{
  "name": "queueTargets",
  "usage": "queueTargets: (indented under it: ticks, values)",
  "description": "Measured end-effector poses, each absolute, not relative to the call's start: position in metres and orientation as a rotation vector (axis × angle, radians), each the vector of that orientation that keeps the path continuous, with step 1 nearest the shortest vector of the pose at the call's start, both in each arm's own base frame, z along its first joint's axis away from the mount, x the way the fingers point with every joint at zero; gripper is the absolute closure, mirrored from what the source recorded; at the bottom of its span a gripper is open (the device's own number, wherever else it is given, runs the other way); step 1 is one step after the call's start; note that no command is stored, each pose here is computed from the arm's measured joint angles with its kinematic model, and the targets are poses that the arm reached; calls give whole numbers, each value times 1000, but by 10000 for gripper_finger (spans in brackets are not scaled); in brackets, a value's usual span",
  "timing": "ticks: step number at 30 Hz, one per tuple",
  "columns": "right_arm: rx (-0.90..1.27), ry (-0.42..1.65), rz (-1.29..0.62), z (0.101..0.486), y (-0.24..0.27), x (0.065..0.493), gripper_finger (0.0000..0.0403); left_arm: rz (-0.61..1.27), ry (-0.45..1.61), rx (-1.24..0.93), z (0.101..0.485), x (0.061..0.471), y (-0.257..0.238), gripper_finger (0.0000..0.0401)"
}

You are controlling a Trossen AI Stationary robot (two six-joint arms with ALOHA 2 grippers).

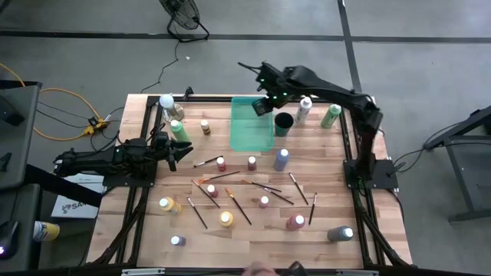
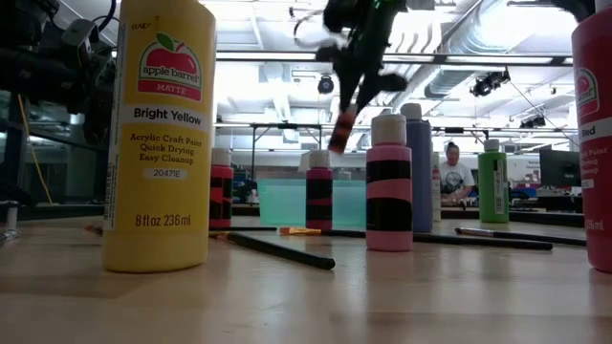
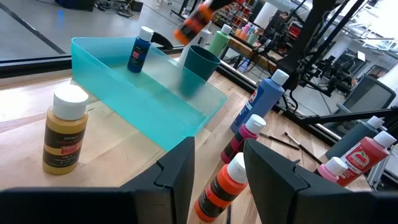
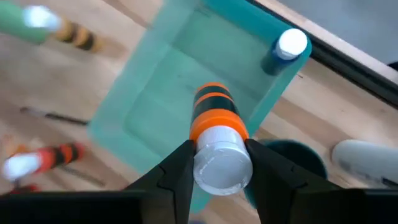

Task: Pick & Place Paint Supplies
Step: Put the orange paint bottle into the green bin

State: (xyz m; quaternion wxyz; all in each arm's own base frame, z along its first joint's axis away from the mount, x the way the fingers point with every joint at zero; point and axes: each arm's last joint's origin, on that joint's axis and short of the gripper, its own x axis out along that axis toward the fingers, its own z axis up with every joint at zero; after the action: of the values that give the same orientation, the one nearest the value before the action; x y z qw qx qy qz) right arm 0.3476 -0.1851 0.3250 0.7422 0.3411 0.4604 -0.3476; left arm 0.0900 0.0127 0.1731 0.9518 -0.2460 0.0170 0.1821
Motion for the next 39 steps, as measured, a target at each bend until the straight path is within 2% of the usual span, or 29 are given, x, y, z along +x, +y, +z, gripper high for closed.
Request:
queueTargets:
  ticks: [9,20,32,39]
  values:
    - [766,1065,-806,279,-213,366,278,370,34,-500,173,90,13,265]
    - [632,1170,-720,263,-225,365,279,370,35,-500,173,90,13,265]
    - [249,1308,-522,262,-229,361,277,370,34,-500,173,90,13,265]
    - [132,1392,-415,241,-233,367,282,370,35,-500,173,90,13,265]
